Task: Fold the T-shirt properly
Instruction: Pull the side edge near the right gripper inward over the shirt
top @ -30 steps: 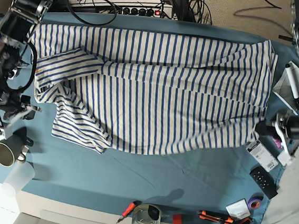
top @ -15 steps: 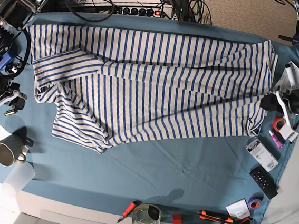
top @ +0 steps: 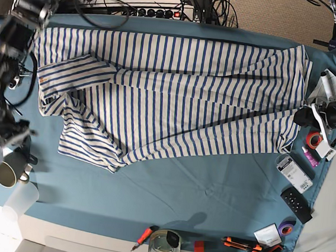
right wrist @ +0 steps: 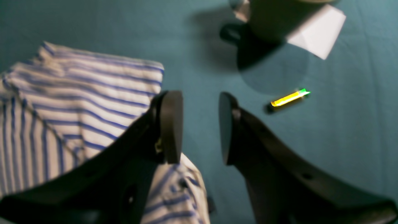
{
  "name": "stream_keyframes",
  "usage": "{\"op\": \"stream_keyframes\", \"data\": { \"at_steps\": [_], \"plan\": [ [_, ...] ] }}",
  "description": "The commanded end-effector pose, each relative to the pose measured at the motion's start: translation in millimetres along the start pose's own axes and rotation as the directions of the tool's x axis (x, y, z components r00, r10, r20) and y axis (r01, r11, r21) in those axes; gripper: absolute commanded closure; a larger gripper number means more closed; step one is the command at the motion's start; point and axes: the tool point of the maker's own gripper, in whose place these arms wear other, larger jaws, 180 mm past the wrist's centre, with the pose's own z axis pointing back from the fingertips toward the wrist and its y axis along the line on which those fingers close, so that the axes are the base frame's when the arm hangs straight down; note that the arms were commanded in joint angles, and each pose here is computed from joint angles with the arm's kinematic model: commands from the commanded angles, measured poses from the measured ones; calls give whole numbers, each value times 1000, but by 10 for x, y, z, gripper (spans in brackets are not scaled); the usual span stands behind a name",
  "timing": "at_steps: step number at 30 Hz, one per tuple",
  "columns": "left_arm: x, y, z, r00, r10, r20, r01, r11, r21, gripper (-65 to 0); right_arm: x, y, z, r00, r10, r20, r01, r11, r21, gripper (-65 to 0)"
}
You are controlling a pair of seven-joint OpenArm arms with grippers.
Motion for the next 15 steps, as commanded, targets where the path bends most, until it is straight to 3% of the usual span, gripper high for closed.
{"op": "stream_keyframes", "data": {
  "at_steps": [1, 8, 15],
  "plan": [
    [147, 26, 100, 999, -30, 37, 30, 999, 14, 0, 242, -21, 13, 999, 5, 46, -4, 1000, -7, -202],
    [158, 25, 99, 999, -30, 44, 30, 999, 14, 0, 261, 199, -422, 999, 2, -46, -2, 1000, 10, -202],
    [163, 18, 99, 998, -30, 46, 29, 1000, 10, 0, -81, 275, -699, 990, -51, -129, 49, 999, -16, -202]
  ]
}}
